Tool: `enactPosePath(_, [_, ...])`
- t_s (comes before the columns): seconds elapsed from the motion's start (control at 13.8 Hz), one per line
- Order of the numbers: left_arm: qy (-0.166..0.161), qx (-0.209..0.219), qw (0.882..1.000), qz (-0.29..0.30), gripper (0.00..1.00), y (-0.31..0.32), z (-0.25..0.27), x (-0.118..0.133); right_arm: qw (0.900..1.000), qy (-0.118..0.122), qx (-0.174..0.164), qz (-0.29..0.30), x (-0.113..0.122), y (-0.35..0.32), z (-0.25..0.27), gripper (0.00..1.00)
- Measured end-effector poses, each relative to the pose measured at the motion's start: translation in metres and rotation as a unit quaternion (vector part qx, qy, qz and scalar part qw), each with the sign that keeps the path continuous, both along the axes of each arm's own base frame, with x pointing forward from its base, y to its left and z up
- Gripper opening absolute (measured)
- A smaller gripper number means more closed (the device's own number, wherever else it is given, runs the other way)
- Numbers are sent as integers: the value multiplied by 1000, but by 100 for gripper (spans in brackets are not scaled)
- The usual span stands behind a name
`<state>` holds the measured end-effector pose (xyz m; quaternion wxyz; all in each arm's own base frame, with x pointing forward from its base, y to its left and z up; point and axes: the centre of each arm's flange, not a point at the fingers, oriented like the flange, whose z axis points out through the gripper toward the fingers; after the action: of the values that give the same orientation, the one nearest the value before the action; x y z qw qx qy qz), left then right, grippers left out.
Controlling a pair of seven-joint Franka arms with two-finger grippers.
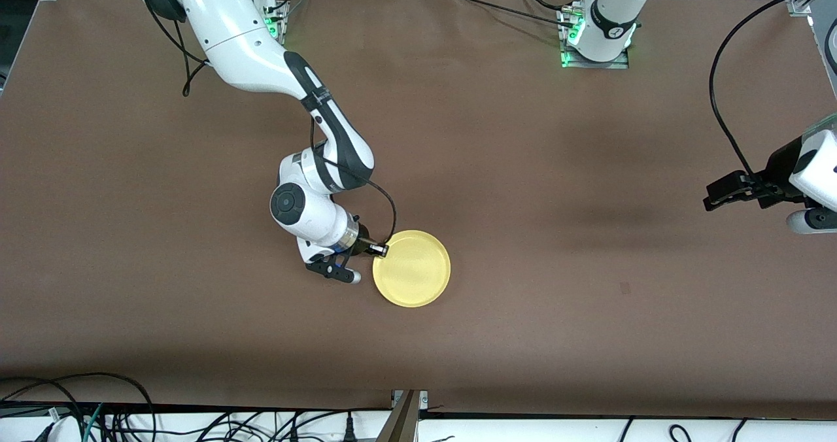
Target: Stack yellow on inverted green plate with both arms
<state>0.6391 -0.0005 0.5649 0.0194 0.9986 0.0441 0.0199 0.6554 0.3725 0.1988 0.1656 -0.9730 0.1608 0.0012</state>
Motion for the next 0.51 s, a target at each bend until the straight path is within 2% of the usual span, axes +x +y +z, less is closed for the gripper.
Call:
enactPosePath(0.29, [-4, -2, 1000, -6, 100, -9, 4, 0, 1000, 24, -17, 11, 7, -13, 7, 71])
enactPosePath(0.51, [-4, -1, 1000, -3, 100, -6, 4, 1, 999, 25, -31, 36, 23, -30, 36, 99])
